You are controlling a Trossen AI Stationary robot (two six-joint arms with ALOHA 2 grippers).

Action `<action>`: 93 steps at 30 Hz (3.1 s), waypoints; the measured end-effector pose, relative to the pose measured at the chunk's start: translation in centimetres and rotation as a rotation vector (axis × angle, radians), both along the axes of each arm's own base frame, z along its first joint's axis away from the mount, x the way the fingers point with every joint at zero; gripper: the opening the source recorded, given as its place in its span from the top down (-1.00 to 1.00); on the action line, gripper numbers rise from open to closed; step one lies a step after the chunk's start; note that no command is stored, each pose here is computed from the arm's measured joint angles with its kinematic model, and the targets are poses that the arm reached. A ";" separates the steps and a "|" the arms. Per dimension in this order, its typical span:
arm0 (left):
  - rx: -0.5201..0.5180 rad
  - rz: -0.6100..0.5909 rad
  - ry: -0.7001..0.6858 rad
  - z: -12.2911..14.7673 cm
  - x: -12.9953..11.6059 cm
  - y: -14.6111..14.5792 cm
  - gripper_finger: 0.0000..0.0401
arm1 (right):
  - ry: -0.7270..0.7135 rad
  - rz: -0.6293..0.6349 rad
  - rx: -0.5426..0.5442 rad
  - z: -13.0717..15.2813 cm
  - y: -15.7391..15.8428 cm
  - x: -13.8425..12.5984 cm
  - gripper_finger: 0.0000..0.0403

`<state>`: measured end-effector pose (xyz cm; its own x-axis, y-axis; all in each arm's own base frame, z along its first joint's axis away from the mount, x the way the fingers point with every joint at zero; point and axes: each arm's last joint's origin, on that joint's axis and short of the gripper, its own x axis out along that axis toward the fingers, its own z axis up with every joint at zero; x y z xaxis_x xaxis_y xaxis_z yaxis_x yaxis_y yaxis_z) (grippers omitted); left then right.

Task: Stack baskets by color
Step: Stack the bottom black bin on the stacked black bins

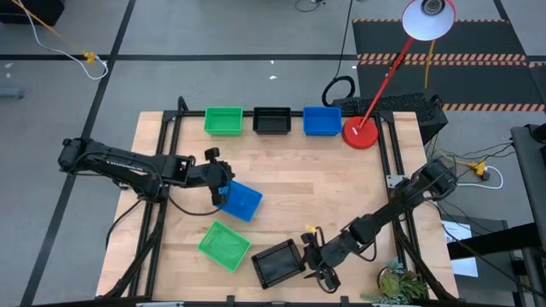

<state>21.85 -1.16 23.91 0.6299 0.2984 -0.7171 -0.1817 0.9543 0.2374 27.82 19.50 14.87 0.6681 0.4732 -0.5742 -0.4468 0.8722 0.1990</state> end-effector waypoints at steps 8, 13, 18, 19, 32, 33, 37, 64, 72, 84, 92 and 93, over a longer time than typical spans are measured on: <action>0.001 -0.002 -0.002 0.0 0.0 0.0 0.98 | -0.027 -0.007 -0.083 -0.4 0.4 0.8 0.19; 0.002 -0.003 -0.007 0.1 0.1 0.0 0.91 | -0.018 -0.009 -0.106 -0.5 0.2 0.9 0.29; 0.014 -0.018 -0.013 0.1 0.1 0.0 0.90 | 0.022 -0.017 -0.156 -0.9 0.0 0.6 0.52; 0.015 -0.019 -0.015 0.1 0.2 0.0 0.91 | 0.027 -0.017 -0.160 -1.0 -0.1 0.6 0.58; 0.015 -0.020 -0.025 0.2 0.2 0.0 0.89 | 0.027 -0.105 -0.214 1.0 -2.5 0.8 0.93; 0.015 -0.021 -0.027 0.2 0.3 0.0 0.89 | 0.030 -0.116 -0.217 1.5 -3.0 0.7 0.94; 0.018 -0.024 -0.031 0.3 0.3 0.0 0.95 | 0.006 -0.178 -0.255 4.0 -4.8 0.2 0.97; 0.012 -0.019 -0.039 0.3 0.3 0.0 0.88 | -0.045 -0.575 -0.763 18.4 -22.3 2.2 0.98; 0.014 -0.021 -0.041 0.3 0.4 0.0 0.87 | -0.023 -0.582 -0.751 17.7 -27.9 4.5 0.98; 0.015 -0.022 -0.040 0.3 0.4 0.0 0.87 | 0.119 -0.605 -0.777 13.7 -34.3 8.1 0.96; 0.021 -0.028 -0.037 0.3 0.4 0.0 0.87 | 0.228 -0.599 -0.767 10.1 -37.0 8.7 0.95; 0.021 -0.028 -0.037 0.3 0.4 0.0 0.87 | 0.238 -0.600 -0.768 9.8 -37.3 8.7 0.95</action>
<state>22.21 -1.18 24.22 0.6642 0.2950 -0.6869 -0.1636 0.9539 0.2515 36.49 -17.77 24.67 0.5027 -0.4597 -0.7321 0.0876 0.8696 -0.4860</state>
